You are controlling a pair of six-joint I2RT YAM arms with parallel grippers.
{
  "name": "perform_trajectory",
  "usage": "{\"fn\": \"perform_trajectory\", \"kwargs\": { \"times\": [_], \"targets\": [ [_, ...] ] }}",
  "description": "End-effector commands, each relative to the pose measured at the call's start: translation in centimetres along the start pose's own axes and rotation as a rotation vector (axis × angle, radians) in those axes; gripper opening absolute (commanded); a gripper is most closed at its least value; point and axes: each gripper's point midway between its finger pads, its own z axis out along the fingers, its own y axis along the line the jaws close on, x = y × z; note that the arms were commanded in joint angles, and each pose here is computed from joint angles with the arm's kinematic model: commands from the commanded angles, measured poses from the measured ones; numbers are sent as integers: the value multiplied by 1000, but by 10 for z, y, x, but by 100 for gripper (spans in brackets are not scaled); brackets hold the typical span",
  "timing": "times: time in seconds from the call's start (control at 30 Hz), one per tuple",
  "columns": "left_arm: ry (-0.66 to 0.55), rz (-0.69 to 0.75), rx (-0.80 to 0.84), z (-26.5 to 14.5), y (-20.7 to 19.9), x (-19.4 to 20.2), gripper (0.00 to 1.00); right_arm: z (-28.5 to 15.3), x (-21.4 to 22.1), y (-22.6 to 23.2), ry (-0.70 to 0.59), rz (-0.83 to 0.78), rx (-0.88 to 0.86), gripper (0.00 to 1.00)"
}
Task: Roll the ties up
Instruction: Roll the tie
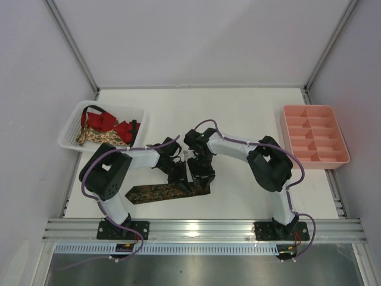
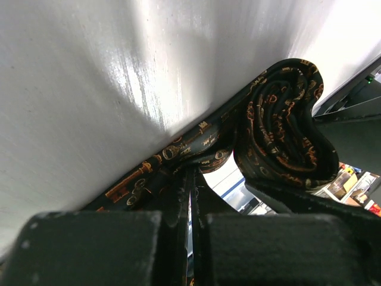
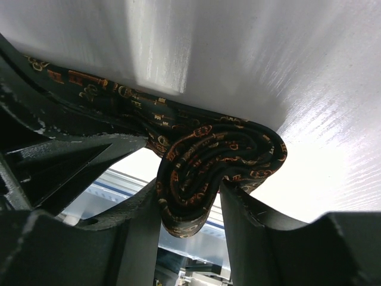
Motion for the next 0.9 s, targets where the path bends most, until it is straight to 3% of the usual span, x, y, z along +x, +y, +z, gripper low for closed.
{"fn": "perform_trajectory", "kwargs": {
  "times": [0.0, 0.23, 0.73, 0.87],
  "targets": [
    [-37, 25, -24, 3, 7, -7, 0, -4, -15, 8, -78, -52, -26, 50],
    [-22, 27, -40, 1, 12, -1, 0, -16, -13, 23, -86, -84, -105, 56],
    [-58, 76, -129, -19, 16, -3, 0, -36, 0, 32, -79, -126, -282, 57],
    [-59, 86, -133, -26, 10, -3, 1, -55, -4, 42, -125, -110, -420, 56]
  ]
}}
